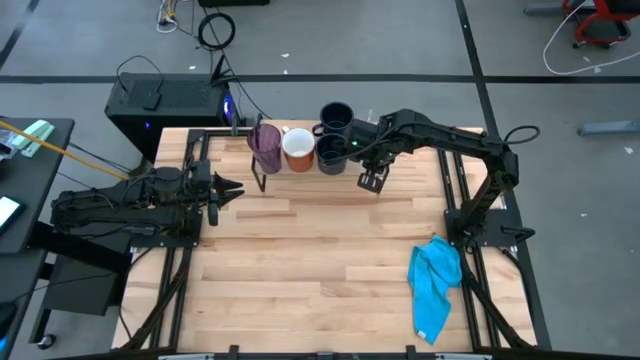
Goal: Stack small to large cups/mugs on shelf
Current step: Put the transparent mug on the shelf
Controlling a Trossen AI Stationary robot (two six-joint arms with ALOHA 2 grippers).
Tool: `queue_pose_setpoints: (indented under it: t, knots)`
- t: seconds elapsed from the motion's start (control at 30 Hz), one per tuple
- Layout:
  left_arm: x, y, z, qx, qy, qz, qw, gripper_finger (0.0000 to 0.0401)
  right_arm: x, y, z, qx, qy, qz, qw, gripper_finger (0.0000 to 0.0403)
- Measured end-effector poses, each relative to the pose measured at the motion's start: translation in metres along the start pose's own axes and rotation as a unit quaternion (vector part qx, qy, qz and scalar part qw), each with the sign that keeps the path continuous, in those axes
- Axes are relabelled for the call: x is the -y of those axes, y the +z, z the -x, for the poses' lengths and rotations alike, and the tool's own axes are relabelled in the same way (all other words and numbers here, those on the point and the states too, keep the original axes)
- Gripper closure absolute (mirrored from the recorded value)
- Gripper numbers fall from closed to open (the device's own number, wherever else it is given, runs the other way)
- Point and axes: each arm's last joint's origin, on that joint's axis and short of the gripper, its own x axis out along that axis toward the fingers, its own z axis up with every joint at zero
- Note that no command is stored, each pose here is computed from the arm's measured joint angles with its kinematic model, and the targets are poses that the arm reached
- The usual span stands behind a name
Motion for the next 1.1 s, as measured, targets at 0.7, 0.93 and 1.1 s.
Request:
queue_pose_setpoints:
  t: [0.7,0.93,1.1]
  knots:
    - [-0.0002,-0.0008,0.0,-0.004,0.001,0.0,1.0,0.0291,0.0005,0.0015,-0.004,0.004,0.002,0.005,1.0,0.035]
    - [-0.0002,-0.0009,0.0,-0.005,0.001,0.0,1.0,0.0291,0.0005,0.002,-0.004,0.007,0.0,0.004,1.0,0.0332]
    - [-0.0003,-0.0011,0.0001,-0.005,0.001,0.0,1.0,0.0291,0.0012,0.002,-0.004,0.008,-0.014,0.005,1.0,0.0331]
